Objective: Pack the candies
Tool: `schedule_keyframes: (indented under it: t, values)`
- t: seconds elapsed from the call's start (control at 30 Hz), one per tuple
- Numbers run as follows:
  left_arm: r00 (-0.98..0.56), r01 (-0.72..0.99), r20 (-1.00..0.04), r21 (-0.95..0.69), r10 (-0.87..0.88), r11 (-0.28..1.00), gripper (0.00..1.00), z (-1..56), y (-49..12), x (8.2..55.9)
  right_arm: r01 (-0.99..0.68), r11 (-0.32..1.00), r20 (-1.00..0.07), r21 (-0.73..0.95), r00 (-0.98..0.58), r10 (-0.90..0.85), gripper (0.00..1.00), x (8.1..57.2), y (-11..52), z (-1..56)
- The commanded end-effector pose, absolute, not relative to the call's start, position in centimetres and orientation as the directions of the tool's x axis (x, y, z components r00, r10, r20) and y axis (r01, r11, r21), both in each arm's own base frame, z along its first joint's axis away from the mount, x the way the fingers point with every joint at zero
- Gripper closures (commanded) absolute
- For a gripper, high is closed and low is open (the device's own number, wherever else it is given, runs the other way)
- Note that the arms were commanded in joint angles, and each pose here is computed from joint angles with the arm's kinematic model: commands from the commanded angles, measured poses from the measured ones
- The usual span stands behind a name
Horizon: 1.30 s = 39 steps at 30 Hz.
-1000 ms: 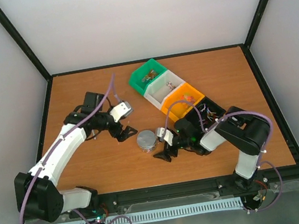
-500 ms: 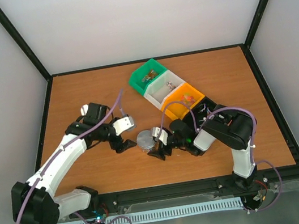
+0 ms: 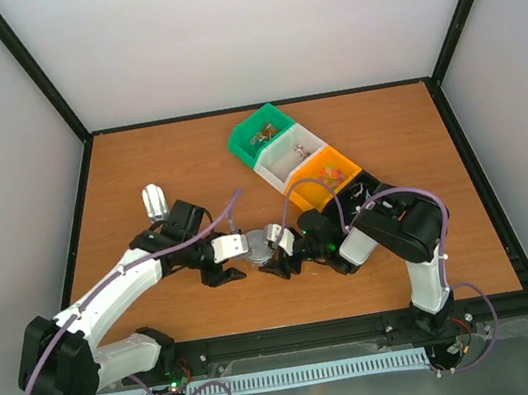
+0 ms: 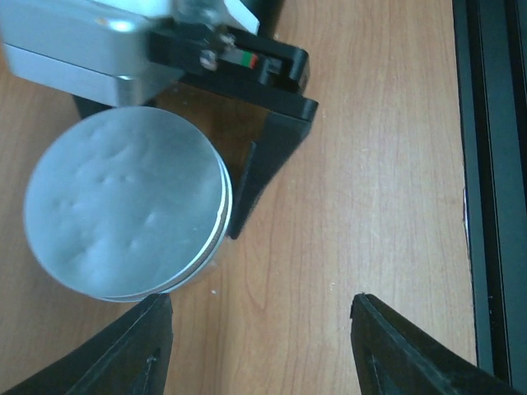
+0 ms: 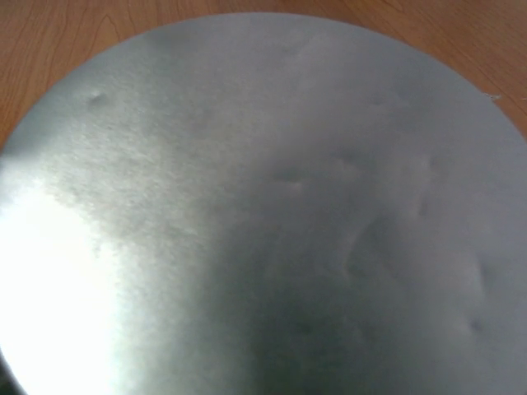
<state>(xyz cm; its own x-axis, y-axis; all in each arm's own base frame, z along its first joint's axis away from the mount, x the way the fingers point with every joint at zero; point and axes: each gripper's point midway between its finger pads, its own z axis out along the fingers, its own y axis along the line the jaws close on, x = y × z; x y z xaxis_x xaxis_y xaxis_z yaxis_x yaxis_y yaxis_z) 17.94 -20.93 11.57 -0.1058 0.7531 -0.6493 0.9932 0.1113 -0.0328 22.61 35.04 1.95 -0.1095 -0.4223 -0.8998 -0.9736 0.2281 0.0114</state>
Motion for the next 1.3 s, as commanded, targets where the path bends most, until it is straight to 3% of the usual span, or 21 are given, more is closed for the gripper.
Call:
schedule_keyframes:
  t: [0.0,0.27,0.47,0.93,1.27]
  values:
    - [0.014,0.997,-0.655,0.068,0.756,0.040,0.40,11.2,-21.8,18.5,-0.979,0.202,-0.904,0.014,-0.099,-0.415,0.26,22.1,35.5,2.1]
    - [0.093,0.986,-0.677,0.166,0.730,0.029,0.54,10.8,-23.7,20.0,-0.982,0.185,-0.900,0.046,-0.121,-0.418,0.28,21.4,35.4,1.7]
    - [0.205,0.957,-0.610,0.290,0.765,-0.025,0.60,9.7,-26.0,20.4,-0.980,0.190,-0.898,0.056,-0.133,-0.420,0.28,21.4,35.4,1.5]
    - [0.244,0.905,-0.506,0.425,0.827,-0.008,0.68,7.3,-24.4,21.8,-0.983,0.173,-0.894,0.056,-0.126,-0.429,0.34,21.0,35.3,1.2]
    - [0.212,0.900,-0.515,0.434,0.830,0.040,0.72,7.2,-22.4,21.6,-0.988,0.146,-0.890,0.048,-0.109,-0.444,0.43,20.3,34.9,0.5]
